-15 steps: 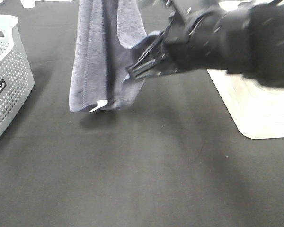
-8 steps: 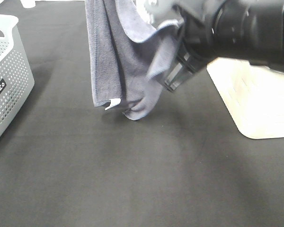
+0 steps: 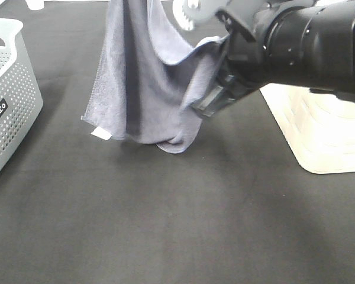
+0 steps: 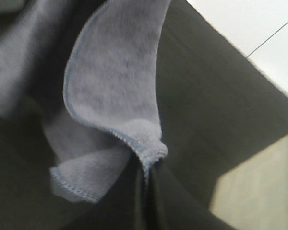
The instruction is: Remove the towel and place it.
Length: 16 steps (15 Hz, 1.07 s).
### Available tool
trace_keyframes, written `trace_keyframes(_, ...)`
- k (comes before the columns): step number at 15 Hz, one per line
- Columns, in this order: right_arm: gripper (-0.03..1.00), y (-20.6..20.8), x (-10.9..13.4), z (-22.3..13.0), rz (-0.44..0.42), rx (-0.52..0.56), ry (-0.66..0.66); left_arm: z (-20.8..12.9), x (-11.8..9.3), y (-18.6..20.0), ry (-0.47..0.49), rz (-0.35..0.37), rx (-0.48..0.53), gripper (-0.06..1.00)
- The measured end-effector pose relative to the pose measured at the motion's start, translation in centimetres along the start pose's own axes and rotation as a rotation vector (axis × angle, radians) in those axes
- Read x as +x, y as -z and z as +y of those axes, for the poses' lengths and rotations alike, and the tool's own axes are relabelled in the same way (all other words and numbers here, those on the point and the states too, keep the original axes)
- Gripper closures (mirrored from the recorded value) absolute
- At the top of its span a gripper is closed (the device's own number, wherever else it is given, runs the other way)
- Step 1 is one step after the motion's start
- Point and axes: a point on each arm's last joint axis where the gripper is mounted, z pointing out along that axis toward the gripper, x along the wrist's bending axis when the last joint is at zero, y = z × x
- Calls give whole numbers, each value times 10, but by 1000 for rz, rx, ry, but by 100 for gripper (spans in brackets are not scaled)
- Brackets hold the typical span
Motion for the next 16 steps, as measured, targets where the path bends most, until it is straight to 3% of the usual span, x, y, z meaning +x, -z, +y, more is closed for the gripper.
trace_keyframes(2, 96, 0, 7, 4, 81, -33, -201, -1, 0, -7, 4, -9, 12, 94)
trace_keyframes(3, 96, 0, 7, 4, 81, -33, -201, -1, 0, -7, 4, -9, 12, 94)
trace_keyframes(4, 96, 1, 14, 7, 164, -56, -325, -1, 0, -7, 4, -9, 12, 94)
trace_keyframes(9, 96, 12, 44, 15, 533, -96, -530, -2, 0, -10, -9, -10, 19, 94)
trace_keyframes(13, 96, 10, 56, -20, 548, 51, -645, -2, 0, -10, -30, -12, 19, 94)
trace_keyframes(16, 96, 10, 58, -24, 557, 84, -717, -2, 0, -10, -41, -12, 19, 94)
